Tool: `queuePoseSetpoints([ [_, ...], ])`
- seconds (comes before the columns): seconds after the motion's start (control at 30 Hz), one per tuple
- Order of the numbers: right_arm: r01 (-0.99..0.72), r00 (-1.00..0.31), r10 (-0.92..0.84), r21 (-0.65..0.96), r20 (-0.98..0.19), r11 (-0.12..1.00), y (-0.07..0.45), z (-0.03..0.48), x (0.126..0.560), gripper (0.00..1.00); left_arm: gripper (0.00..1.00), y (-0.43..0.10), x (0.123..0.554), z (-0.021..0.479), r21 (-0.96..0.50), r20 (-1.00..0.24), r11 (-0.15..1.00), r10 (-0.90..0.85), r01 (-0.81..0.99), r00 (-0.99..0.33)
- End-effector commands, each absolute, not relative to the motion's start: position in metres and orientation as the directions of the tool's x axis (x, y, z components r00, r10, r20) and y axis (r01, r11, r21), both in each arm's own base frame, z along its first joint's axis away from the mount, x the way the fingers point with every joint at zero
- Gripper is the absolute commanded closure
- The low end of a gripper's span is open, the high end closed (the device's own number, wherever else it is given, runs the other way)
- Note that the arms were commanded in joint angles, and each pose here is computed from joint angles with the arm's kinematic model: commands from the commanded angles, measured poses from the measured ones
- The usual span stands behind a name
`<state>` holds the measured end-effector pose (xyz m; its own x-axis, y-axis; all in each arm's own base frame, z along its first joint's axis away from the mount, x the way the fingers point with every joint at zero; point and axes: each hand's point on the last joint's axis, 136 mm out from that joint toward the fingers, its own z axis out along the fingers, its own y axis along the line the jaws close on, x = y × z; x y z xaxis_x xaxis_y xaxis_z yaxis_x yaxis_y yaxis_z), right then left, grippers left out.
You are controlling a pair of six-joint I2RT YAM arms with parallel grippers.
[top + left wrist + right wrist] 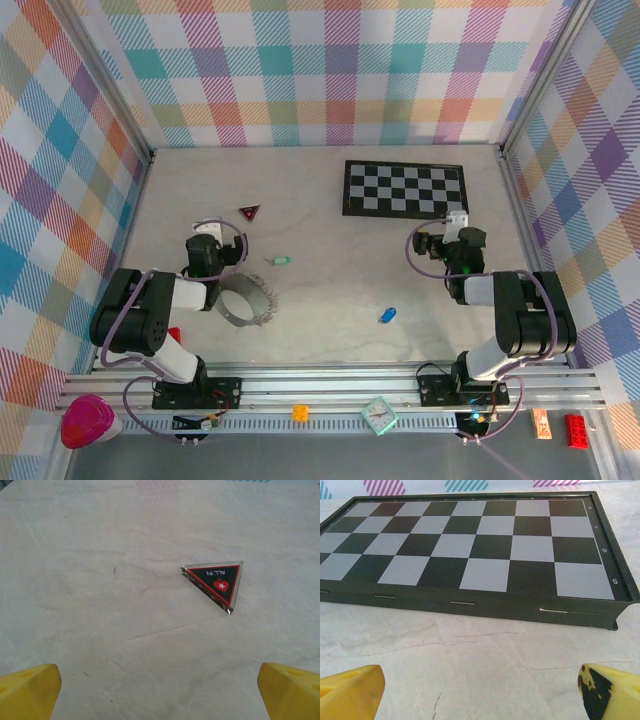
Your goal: Put the keys on the keyring
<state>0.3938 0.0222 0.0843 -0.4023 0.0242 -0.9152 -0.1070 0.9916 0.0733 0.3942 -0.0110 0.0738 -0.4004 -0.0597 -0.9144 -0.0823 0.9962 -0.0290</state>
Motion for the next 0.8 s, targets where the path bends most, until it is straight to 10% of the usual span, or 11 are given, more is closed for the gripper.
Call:
queuePoseSetpoints([
  [0.0, -0.106, -0.380, 0.033, 0.079, -0.924, 0.991, 0.0239, 0.0912, 0.3983, 0.01, 0.00, -0.0106, 0.4004, 0.0821, -0.035, -0.922, 0.997, -0.059, -0.070, -0.382],
  [0.77, -0.108, -0.384, 0.038, 0.086, -0.923, 0.990, 0.0236, 0.0908, 0.3982, 0.01, 0.00, -0.0105, 0.4007, 0.0817, -0.037, -0.922, 0.997, -0.061, -0.069, -0.383],
])
